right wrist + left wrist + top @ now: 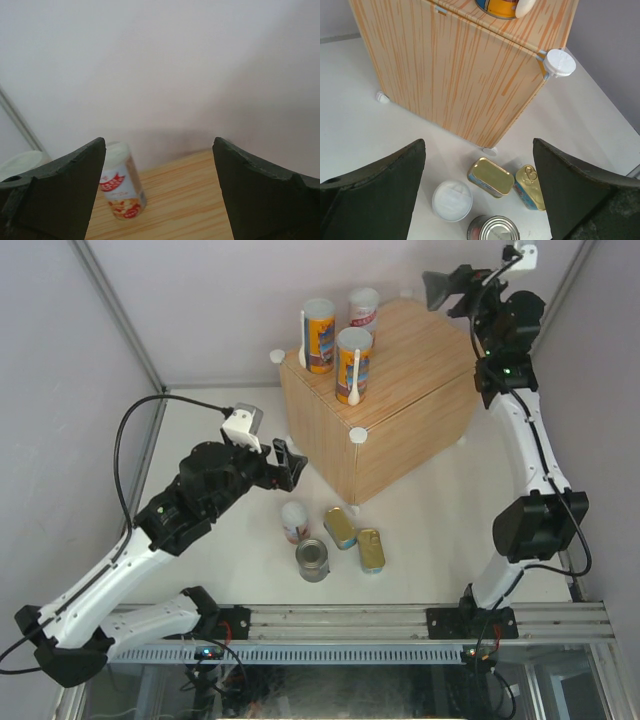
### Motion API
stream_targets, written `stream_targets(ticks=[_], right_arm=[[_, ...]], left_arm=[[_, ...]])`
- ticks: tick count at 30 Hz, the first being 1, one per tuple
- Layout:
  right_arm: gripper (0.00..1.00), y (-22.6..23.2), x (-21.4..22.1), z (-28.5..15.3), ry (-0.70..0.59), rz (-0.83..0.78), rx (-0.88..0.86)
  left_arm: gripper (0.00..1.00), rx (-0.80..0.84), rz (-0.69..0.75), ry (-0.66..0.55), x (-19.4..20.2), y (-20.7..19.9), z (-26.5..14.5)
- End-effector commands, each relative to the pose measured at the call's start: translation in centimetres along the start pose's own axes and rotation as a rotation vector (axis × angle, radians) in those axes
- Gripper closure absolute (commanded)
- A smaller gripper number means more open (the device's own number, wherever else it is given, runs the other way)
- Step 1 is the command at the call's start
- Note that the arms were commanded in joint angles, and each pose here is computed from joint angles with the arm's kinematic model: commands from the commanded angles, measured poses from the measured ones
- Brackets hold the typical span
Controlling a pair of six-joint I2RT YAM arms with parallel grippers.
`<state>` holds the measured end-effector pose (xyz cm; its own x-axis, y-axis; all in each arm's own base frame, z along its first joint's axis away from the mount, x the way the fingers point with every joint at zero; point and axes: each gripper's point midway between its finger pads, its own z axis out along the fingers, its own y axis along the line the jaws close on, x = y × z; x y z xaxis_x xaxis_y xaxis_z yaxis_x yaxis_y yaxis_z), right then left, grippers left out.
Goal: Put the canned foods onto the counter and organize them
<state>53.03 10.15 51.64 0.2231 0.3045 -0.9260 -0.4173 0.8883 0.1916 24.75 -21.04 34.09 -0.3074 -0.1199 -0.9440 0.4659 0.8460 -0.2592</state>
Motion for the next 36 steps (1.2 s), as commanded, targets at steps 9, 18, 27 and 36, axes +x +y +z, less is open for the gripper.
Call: stream_targets(ticks=[9, 18, 27, 36], right_arm=[[0.15, -12.0, -1.4, -4.3, -0.123, 0.191, 0.310], [0.15, -18.9, -0.7, -6.5, -0.153, 0.233, 0.468], [0.16, -24.1, 2.3, -8.3, -0.159, 0.336, 0.595], [0.19, -28.7, 6.5, -9.6, -0.134, 0.468, 0.689]], left_arm=[[0.08, 0.047, 0.002, -0.004, 0.1, -1.1, 1.9], [0.08, 0.045, 0.030, 0.018, 0.7, -1.1, 3.1], [0.08, 0.042, 0.001, 0.068, 3.3, -0.1, 6.0], [0.09, 0.036, -0.071, 0.068, 3.9, 0.7, 9.2]])
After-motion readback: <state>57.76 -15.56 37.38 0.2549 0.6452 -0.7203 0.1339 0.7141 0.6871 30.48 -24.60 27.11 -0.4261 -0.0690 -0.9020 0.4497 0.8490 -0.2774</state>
